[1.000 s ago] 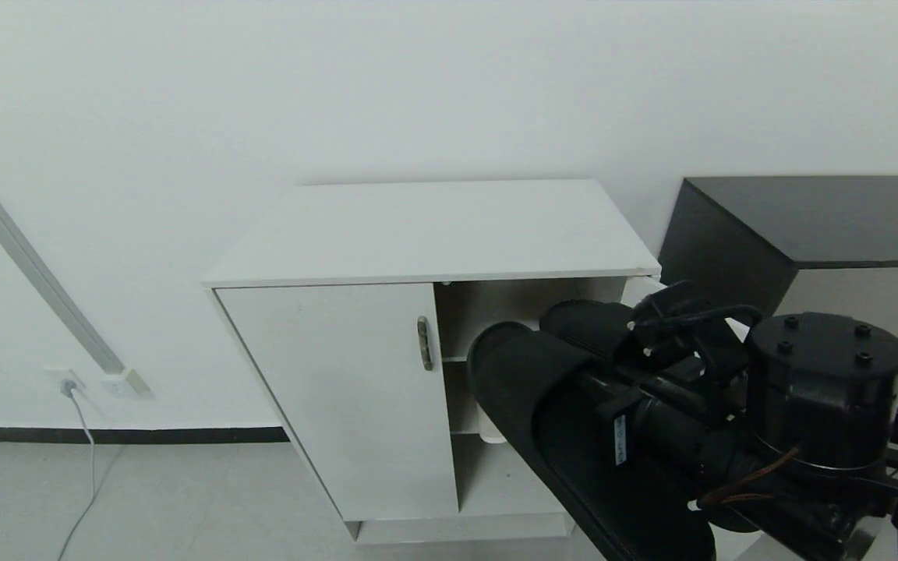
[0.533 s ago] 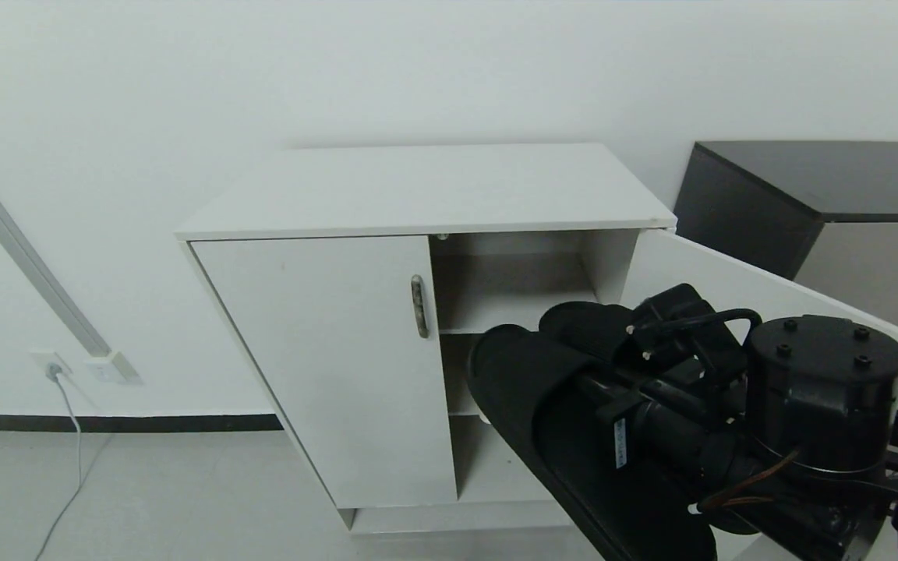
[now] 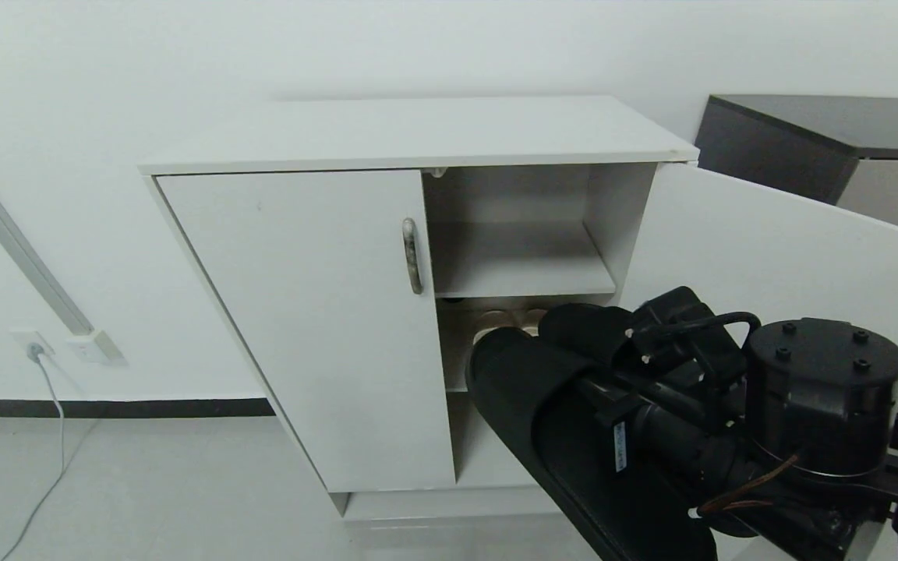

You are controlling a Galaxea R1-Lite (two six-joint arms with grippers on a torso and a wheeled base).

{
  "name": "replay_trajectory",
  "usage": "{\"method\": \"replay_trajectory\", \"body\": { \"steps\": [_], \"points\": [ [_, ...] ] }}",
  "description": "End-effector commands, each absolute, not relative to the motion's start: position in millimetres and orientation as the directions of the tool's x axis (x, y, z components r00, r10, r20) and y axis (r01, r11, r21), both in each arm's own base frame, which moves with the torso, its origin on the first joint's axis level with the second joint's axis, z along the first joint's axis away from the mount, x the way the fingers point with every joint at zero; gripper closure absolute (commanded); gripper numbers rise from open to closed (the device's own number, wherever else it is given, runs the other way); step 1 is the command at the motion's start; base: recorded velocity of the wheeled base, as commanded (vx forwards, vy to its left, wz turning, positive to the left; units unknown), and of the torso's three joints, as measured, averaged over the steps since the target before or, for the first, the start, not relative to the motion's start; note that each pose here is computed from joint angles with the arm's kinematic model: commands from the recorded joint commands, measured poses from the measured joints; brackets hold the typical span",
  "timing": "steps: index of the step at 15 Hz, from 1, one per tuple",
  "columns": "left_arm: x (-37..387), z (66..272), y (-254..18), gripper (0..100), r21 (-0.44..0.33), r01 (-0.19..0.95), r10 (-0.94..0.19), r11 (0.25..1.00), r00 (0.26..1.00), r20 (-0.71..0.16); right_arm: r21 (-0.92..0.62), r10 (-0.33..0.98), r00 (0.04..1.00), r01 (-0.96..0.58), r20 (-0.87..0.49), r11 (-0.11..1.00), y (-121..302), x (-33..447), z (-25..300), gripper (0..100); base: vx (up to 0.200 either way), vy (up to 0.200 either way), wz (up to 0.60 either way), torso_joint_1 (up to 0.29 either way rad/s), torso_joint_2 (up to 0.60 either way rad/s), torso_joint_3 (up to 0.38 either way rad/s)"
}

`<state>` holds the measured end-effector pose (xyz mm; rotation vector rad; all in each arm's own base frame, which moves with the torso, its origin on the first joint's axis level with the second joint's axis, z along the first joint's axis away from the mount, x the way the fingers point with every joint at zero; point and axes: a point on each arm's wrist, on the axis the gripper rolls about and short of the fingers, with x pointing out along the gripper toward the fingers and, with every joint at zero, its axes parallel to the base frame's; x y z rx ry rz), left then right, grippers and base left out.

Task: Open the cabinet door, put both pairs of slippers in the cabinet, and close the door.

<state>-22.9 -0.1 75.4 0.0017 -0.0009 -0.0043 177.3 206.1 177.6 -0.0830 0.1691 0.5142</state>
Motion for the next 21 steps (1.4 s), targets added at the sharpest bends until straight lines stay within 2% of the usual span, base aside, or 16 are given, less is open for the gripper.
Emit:
{"method": "replay_trajectory", "body": {
  "steps": [1, 8, 15, 18, 21],
  "points": [
    [-23, 75, 0, 100, 0.002, 0.005, -0.005, 1.0, 1.0, 0.0, -0.036, 0.482, 0.857, -0.495, -0.182, 0.868, 206, 177, 177, 100, 0.0, 0.0, 0.0, -0.1, 0.47, 0.359],
    [-23, 75, 0, 100, 0.002, 0.003, -0.003, 1.0, 1.0, 0.0, -0.041, 0.486, 0.852, -0.502, -0.193, 0.864, 207, 175, 174, 100, 0.0, 0.0, 0.0, -0.046, 0.41, 0.369],
    [-23, 75, 0, 100, 0.002, 0.005, -0.005, 1.0, 1.0, 0.0, -0.09, 0.488, 0.85, -0.511, -0.196, 0.855, 212, 174, 173, 100, 0.0, 0.0, 0.0, 0.0, 0.03, 0.029],
    [-23, 75, 0, 100, 0.003, 0.005, -0.005, 1.0, 1.0, 0.0, -0.054, 0.342, 0.925, -0.355, -0.162, 0.933, 259, 195, 183, 100, 0.0, 0.0, 0.0, 0.0, 0.0, 0.0],
    [-23, 75, 0, 100, 0.002, 0.005, -0.005, 1.0, 1.0, 0.0, -0.026, 0.135, 0.977, -0.141, -0.165, 0.99, 295, 223, 202, 100, 0.0, 0.0, 0.0, 0.0, 0.0, 0.0]
  ]
}}
